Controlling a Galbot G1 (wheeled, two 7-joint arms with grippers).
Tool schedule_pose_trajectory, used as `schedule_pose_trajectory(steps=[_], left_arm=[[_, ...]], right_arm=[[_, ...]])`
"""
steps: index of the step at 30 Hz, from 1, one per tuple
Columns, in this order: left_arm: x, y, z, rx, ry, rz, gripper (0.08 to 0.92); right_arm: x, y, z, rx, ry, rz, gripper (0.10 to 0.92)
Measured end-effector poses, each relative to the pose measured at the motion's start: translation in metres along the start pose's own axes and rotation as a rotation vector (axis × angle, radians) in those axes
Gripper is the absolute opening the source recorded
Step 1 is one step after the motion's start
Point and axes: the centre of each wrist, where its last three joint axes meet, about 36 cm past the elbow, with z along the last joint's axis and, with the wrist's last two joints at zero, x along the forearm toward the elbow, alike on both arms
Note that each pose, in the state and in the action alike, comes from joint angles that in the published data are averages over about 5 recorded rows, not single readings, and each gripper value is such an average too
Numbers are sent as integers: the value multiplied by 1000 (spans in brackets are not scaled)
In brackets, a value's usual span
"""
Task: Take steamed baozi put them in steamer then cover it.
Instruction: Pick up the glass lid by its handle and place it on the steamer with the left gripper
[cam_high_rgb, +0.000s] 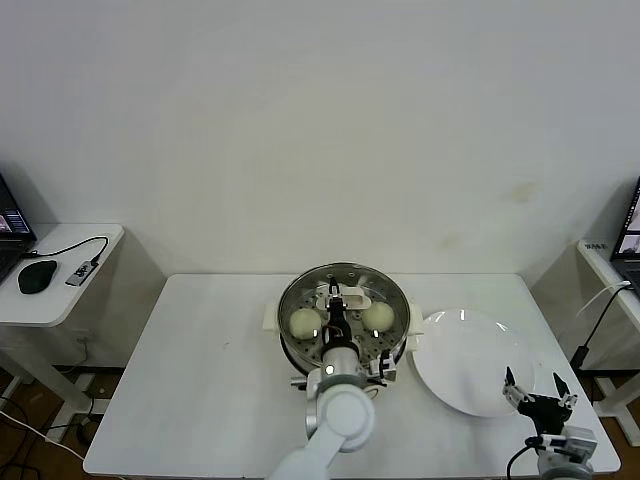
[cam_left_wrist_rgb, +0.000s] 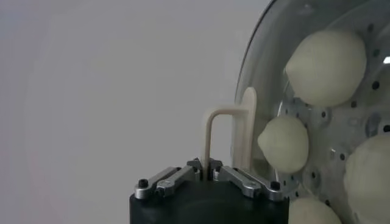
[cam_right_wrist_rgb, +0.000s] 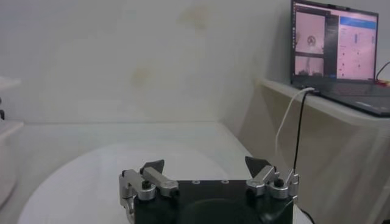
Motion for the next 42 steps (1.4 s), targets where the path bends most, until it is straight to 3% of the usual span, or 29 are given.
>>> schedule_pose_trajectory(steps=[24, 42], left_arm=[[-3, -9, -5, -7, -18, 1, 151], [27, 8, 6, 88, -86, 22, 641]], right_arm=[[1, 1, 3, -3, 2, 0, 823], [2, 1, 5, 0, 9, -2, 823]])
